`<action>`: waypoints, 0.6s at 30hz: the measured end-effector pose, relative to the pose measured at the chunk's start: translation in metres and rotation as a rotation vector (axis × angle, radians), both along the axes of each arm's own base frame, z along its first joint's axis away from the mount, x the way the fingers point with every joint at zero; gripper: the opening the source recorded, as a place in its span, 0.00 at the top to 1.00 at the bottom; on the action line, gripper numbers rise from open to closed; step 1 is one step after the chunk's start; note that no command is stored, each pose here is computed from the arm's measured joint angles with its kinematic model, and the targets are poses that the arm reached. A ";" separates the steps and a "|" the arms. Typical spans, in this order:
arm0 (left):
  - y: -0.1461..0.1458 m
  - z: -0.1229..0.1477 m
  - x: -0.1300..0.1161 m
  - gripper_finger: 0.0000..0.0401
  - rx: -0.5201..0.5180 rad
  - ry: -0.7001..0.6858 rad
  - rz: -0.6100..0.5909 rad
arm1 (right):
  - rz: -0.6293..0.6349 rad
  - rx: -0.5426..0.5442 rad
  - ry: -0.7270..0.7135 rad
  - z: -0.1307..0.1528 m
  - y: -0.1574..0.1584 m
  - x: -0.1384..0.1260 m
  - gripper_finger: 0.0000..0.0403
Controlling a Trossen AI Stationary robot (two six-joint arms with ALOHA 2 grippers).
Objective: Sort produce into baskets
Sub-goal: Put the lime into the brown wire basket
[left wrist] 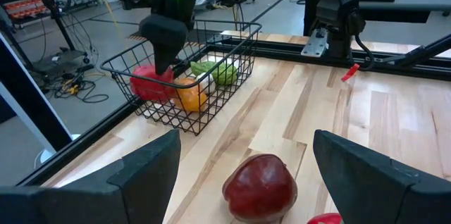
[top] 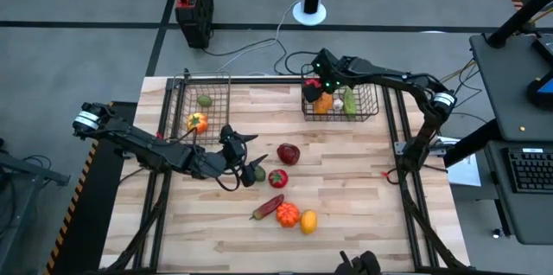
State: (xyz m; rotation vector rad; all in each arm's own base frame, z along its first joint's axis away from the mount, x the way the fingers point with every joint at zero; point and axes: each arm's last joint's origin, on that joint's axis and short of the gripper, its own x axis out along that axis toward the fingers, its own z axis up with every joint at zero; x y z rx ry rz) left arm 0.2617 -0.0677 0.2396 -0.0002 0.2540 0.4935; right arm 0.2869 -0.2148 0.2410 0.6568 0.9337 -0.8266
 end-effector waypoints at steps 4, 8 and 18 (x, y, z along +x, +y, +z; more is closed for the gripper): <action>0.000 0.000 0.000 0.24 0.000 0.000 0.000 | 0.003 -0.001 0.001 0.000 0.000 0.000 0.16; 0.000 0.000 0.000 0.24 0.000 0.001 0.000 | 0.008 -0.006 -0.001 0.002 0.000 0.000 0.15; 0.000 -0.002 -0.001 0.24 0.000 0.024 -0.006 | 0.070 -0.074 -0.068 0.043 0.024 -0.012 0.17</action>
